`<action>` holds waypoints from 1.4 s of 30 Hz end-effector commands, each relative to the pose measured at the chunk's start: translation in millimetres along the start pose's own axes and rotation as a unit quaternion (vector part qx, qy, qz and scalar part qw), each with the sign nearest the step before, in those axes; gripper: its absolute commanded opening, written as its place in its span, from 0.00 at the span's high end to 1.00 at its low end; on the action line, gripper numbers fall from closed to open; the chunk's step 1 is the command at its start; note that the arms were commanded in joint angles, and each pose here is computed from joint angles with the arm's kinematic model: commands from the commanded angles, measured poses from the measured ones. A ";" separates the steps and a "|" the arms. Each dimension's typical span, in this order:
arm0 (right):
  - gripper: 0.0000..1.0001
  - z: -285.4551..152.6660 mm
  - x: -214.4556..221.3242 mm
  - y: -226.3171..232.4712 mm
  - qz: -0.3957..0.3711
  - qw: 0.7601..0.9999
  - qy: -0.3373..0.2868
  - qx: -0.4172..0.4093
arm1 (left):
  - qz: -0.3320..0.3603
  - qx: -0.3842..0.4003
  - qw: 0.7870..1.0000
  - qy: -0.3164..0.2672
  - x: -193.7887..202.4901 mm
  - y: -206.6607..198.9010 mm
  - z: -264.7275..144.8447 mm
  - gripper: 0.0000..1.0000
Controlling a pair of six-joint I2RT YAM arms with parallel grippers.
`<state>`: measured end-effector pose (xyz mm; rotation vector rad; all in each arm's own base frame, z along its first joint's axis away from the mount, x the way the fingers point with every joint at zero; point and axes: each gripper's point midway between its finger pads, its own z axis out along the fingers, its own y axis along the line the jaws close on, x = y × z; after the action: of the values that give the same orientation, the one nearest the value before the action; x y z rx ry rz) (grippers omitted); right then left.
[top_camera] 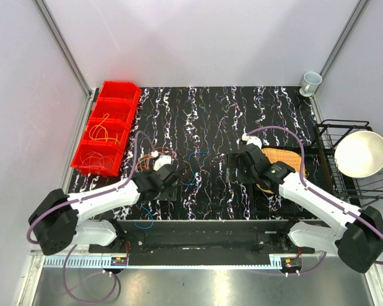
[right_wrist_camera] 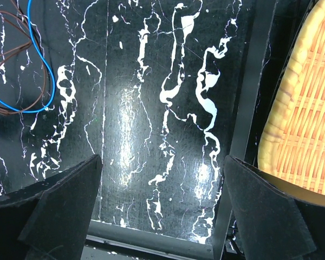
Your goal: Untangle the cables
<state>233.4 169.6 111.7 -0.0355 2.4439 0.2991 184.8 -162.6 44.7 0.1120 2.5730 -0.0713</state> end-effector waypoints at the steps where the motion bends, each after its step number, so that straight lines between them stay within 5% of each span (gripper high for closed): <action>1: 0.00 -5.1 -19.6 12.7 0.000 1.000 -0.024 -0.019 | 0.008 -0.003 1.000 -0.010 -8.5 -10.8 7.6 0.23; 8: 0.00 -5.0 -19.7 12.6 0.001 1.000 -0.024 -0.019 | 0.014 -0.023 1.000 -0.007 -6.5 -11.4 21.5 0.49; 10: 0.00 -4.5 -18.8 12.4 0.000 1.000 -0.022 -0.019 | 0.014 -0.028 0.999 -0.006 -7.2 -12.0 24.0 0.83; 12: 0.00 -4.5 -18.9 12.8 0.001 1.000 -0.022 -0.020 | 0.014 -0.024 1.000 -0.008 -12.1 -16.0 20.9 1.00; 17: 0.00 -3.1 -18.1 13.0 0.000 1.000 -0.021 -0.019 | 0.036 0.025 0.998 -0.042 -59.0 -37.1 -25.4 1.00; 20: 0.00 -3.4 -19.0 13.5 0.001 1.000 -0.022 -0.021 | 0.045 0.073 0.991 -0.099 -112.1 -50.5 -87.7 1.00; 23: 0.01 -4.5 -19.4 13.5 0.001 0.999 -0.024 -0.022 | 0.032 0.145 0.968 -0.203 -184.2 -60.4 -187.8 1.00; 28: 0.00 -9.7 -22.1 13.2 0.005 0.999 -0.035 -0.026 | 0.033 0.238 0.920 -0.309 -220.8 -54.6 -288.1 1.00; 31: 0.00 -14.6 -24.7 14.7 0.005 0.998 -0.044 -0.035 | 0.045 0.251 0.913 -0.319 -215.5 -55.0 -288.3 1.00; 35: 0.00 -27.8 -28.0 21.2 0.006 0.996 -0.057 -0.066 | 0.066 0.241 0.930 -0.269 -181.1 -62.9 -230.2 1.00; 42: 0.00 -86.3 -49.0 55.0 0.015 0.970 -0.128 -0.207 | 0.074 0.292 0.923 -0.240 -147.3 -79.7 -200.5 1.00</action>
<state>221.4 183.9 172.8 -0.0659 2.2569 0.5668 205.0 -222.9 275.2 0.4199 2.0684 -0.5657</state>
